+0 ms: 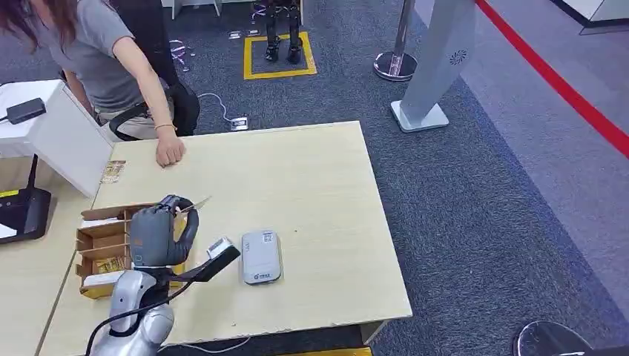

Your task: Pass the card to the sensor for recognition and then transmit it.

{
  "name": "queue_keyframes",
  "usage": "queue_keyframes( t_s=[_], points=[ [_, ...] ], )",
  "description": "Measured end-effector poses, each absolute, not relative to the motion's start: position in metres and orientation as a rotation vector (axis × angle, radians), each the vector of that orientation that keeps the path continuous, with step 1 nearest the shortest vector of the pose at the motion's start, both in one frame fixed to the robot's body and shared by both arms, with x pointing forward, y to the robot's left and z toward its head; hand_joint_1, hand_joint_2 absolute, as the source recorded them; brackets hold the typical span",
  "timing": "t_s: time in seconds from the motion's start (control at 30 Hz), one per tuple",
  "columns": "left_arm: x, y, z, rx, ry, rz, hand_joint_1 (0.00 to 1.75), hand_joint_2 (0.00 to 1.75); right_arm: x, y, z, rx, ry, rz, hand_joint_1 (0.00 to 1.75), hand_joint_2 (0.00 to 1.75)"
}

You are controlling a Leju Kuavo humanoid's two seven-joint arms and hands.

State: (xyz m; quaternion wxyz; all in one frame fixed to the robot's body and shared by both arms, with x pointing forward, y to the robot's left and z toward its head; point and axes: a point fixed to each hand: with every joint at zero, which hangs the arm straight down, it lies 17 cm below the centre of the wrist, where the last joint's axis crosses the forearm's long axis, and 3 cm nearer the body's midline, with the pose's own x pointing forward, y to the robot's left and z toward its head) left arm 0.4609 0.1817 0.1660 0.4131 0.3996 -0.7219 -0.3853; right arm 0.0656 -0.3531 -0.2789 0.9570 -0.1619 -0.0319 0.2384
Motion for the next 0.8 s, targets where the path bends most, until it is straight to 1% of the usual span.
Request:
queue_keyframes(
  t_s=[0.1, 0.2, 0.53, 0.8],
  points=[
    [0.459, 0.158, 0.151, 0.964, -1.804, -1.035, 1.75, 1.75, 0.066, -0.353, -0.279, -0.331, -0.062, 0.497, 0.00, 0.00],
    [0.458, 0.148, 0.142, 0.945, -1.797, -1.072, 1.75, 1.75, 0.066, -0.353, -0.279, -0.331, -0.060, 0.499, 0.00, 0.00],
    [0.453, 0.099, 0.121, 0.983, -1.778, -1.300, 1.75, 1.75, 0.072, -0.355, -0.278, -0.339, -0.068, 0.533, 0.00, 0.00],
    [0.456, 0.080, 0.096, 0.994, -1.701, -1.489, 1.75, 1.75, 0.084, -0.355, -0.276, -0.343, -0.089, 0.549, 0.00, 0.00]
  ],
)
